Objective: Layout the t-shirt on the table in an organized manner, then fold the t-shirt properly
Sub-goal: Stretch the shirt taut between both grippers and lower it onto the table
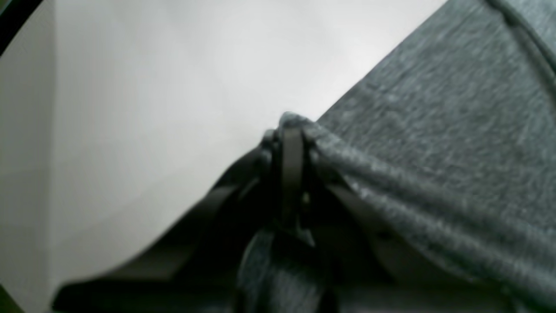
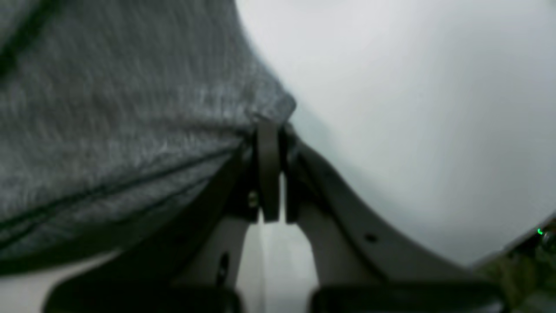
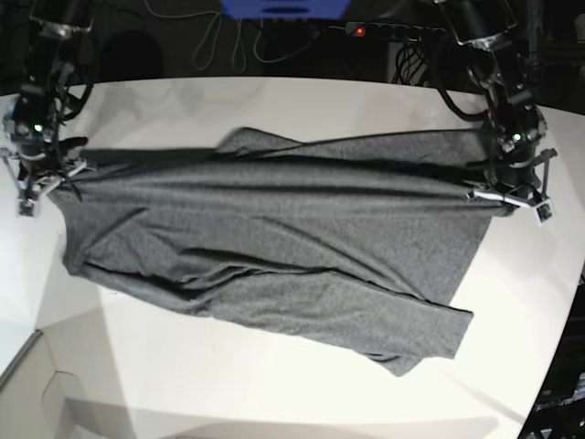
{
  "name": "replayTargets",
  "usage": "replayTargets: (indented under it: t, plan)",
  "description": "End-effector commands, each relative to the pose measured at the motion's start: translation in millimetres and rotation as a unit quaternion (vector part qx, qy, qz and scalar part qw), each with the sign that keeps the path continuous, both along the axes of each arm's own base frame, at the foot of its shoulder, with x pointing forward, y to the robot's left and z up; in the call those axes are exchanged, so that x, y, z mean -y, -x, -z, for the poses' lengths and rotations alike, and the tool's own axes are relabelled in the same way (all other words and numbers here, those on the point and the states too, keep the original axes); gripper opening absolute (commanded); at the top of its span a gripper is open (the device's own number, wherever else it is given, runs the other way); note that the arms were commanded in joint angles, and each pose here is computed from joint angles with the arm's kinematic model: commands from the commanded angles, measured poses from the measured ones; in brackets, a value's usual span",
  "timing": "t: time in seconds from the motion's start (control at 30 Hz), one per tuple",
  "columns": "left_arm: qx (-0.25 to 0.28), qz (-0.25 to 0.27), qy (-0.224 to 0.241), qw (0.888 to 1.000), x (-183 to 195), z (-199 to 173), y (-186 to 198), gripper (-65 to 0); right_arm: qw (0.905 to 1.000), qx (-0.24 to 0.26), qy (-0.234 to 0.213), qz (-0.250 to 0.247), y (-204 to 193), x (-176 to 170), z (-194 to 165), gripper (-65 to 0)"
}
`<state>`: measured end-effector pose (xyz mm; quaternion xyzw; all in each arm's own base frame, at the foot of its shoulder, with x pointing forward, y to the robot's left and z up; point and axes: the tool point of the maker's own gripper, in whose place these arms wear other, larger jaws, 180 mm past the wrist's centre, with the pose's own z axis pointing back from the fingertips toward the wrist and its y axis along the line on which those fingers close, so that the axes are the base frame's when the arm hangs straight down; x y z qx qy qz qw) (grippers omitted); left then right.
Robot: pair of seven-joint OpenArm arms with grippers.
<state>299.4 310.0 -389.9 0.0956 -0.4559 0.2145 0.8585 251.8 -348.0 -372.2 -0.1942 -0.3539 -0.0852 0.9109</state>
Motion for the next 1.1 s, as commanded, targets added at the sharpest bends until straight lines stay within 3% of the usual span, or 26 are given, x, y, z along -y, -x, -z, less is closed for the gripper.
replayTargets:
  t: [0.0,0.2,0.37,0.57,0.77,0.93,1.07]
  plan:
    - [0.029,-0.005,-0.022,0.999,-11,-20,-9,-64.8,0.9993,0.031,0.018,0.003,-6,5,-20,-65.0]
    - [0.032,-0.029,-0.023,0.999,-27,-23,-1,-64.8,0.9990,0.040,0.020,0.002,-6,2,-27,-65.0]
    - [0.028,-0.030,-0.022,0.999,-28,-20,0,-64.8,0.9999,0.005,0.004,0.013,2,7,-1,-65.0]
    - [0.022,-0.030,-0.018,0.999,-25,-15,5,-64.6,0.9999,-0.002,0.003,0.014,6,7,3,-65.0]
    - [-0.027,-0.029,0.004,0.999,-22,0,17,-64.5,0.9998,-0.010,0.002,0.016,9,8,4,-65.0]
    - [-0.026,-0.023,0.002,0.999,-17,-15,18,-63.6,0.9998,-0.007,0.005,0.015,11,6,-3,-53.4]
    - [-0.016,-0.018,-0.003,1.000,-11,-27,22,-51.3,0.9998,0.008,0.021,-0.003,12,-1,-20,-44.7]
